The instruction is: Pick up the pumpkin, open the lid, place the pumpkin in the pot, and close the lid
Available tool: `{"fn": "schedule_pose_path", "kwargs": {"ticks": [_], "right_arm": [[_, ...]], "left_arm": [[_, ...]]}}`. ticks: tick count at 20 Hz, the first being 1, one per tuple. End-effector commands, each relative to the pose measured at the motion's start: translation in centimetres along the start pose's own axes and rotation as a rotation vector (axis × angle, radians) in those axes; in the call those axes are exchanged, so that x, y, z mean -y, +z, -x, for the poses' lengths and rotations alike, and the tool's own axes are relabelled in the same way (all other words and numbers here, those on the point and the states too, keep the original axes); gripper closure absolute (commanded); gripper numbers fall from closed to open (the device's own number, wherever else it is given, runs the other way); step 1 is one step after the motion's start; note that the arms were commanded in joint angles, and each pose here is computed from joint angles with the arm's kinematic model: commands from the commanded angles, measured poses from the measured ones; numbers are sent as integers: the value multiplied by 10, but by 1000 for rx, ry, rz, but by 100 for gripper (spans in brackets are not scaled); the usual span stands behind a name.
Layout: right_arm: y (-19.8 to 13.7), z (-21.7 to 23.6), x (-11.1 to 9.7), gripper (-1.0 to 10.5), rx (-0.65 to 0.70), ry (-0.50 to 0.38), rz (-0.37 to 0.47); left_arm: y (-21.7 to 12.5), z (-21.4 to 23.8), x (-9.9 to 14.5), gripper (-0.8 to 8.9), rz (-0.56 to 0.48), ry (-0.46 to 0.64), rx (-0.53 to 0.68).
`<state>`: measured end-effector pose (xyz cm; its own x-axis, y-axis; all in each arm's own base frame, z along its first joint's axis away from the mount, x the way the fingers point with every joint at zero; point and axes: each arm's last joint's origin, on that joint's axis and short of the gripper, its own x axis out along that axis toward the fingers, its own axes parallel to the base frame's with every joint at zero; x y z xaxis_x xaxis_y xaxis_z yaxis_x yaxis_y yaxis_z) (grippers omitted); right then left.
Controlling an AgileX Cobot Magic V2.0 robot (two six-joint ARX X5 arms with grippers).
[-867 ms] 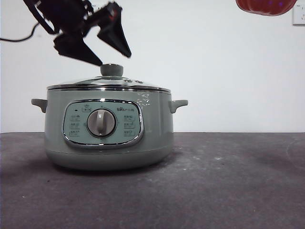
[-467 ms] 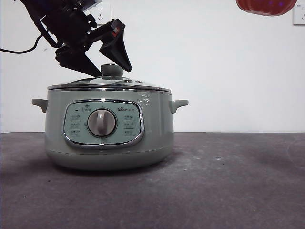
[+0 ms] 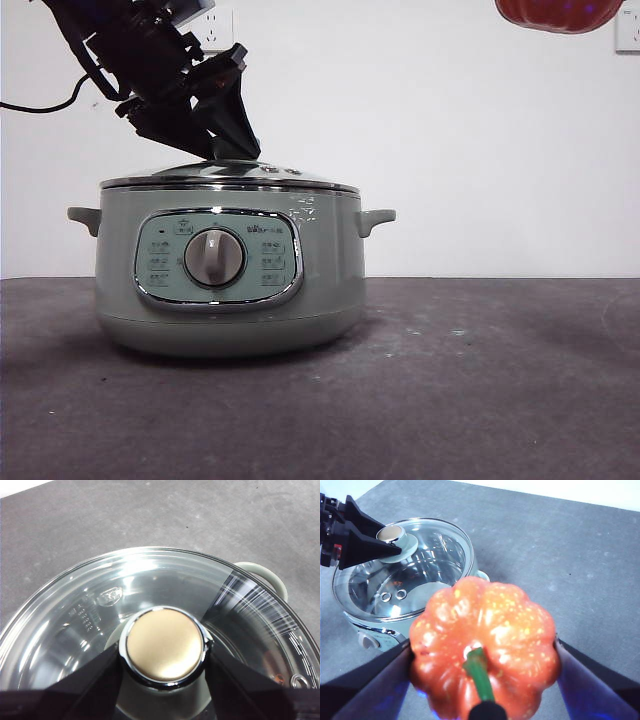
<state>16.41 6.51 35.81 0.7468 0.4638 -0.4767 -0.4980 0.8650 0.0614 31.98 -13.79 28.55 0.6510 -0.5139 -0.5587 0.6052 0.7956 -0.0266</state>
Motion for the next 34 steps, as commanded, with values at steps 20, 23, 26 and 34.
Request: {"fn": "schedule_pose_path", "kwargs": {"ticks": [20,23,26,34], "right_arm": [[21,-78,-19,958,-7,141,41],[42,-110,-30,958,-33,178,71],[64,-149,-46,958,-49,221,117],[62,-265,-89,959,-150,276,238]], "left_arm": [[54,168,16,822,-15,166,210],[42,211,21,822,4,219,219],[30,245,29,822,12,250,242],[8,288,48,822,15,291,267]]}}
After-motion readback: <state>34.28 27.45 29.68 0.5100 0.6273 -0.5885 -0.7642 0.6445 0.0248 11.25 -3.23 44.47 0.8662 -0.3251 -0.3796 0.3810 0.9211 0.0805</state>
